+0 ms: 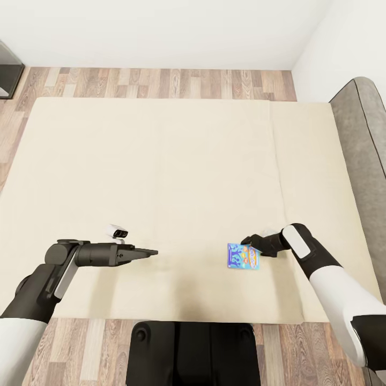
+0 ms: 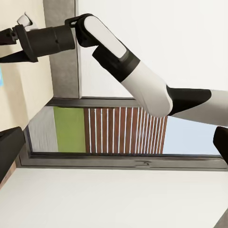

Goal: Put all the toys in the child's room - the three board games (two on the bed and one on the table), the two jigsaw puzzles on the table, and the tennis ball on the table - inside the toy box on the table in the child's room.

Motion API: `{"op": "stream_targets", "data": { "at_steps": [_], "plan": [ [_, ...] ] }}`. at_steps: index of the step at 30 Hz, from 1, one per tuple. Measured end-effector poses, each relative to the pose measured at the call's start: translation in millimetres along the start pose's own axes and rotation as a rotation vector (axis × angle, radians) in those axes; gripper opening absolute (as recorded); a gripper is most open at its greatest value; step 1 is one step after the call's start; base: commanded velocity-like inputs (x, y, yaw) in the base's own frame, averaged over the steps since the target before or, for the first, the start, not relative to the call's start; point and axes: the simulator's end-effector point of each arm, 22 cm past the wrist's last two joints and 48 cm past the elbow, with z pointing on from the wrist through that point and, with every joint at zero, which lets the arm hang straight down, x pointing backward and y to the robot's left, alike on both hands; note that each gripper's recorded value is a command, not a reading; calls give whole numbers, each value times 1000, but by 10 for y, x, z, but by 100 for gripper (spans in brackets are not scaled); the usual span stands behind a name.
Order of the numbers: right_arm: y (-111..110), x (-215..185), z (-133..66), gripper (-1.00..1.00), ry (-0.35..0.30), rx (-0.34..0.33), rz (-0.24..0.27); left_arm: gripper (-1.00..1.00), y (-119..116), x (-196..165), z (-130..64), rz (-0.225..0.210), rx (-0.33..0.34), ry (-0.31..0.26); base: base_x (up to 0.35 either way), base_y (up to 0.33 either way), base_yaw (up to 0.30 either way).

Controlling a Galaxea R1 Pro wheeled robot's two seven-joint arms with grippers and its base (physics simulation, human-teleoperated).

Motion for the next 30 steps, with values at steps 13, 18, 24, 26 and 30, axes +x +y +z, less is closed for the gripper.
{"op": "stream_targets", "data": {
  "at_steps": [13,18,24,26,30],
  "plan": [
    [7,25,7,100,7,-6,3,100,0,0,1,0,0,0,0,0,0],
    [46,25,11,100,5,-23,4,100,-1,-1,1,0,0,0,0,0,0],
    [97,22,14,100,0,-49,2,100,0,-3,-3,0,0,-1,0,0,0],
    [112,22,15,100,-1,-57,0,100,0,-3,-3,0,0,-1,0,0,0],
    [120,26,18,100,-2,-61,-2,100,0,-4,-3,1,0,-1,0,0,0]
  ]
}}
